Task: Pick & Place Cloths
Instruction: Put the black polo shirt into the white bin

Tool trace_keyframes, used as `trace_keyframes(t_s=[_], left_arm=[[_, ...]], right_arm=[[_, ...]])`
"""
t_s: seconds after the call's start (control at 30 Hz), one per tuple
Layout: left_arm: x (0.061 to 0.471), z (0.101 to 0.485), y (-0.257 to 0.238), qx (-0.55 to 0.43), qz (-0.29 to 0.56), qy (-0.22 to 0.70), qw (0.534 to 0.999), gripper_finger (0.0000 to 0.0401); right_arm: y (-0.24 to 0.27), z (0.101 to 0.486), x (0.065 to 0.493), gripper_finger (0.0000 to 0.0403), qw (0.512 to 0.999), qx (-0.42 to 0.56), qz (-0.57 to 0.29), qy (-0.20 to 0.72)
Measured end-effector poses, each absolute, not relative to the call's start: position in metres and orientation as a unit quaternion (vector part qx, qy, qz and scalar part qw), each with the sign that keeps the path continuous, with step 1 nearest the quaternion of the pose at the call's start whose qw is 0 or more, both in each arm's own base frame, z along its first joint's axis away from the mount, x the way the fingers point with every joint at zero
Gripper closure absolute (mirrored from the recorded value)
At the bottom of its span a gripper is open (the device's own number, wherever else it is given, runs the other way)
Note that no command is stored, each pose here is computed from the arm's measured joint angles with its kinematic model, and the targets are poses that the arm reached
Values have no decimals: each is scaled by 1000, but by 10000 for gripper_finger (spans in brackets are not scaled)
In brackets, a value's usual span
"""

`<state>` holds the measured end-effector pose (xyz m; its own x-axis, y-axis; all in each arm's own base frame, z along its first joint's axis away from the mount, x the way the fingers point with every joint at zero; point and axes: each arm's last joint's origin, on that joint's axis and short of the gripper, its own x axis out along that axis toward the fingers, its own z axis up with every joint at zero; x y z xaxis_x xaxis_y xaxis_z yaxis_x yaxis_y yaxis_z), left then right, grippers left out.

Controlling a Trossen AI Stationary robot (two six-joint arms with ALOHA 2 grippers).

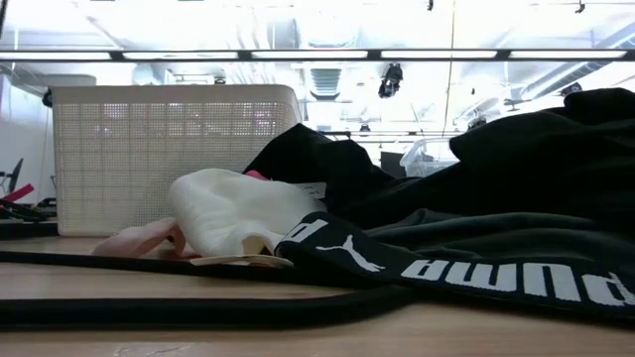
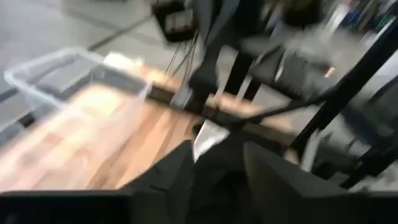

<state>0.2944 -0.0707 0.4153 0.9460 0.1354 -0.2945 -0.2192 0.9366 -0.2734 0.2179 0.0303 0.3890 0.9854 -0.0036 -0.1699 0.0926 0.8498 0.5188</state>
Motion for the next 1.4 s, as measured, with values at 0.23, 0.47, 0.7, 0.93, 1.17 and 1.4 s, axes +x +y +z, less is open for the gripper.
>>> trace_keyframes(t_s=[0.23,0.47,0.7,0.93,1.17,1.4], left_arm=[[342,371,-75,-129,103,209,964,137],[366,324,-78,-137,58,285,947,111],[380,276,-81,-93,63,355,928,114],[397,240,-84,-83,95,382,915,114],[404,211,-86,-116,97,415,897,114],[411,191,-85,-112,111,429,889,114]], right_arm=[[31,386,183,394,973,230,19,-2],[28,372,166,394,966,257,19,-4],[28,369,166,394,966,259,18,-3],[29,370,170,394,965,260,20,-10],[29,368,174,394,966,259,20,-8],[30,366,178,394,966,259,19,-2]])
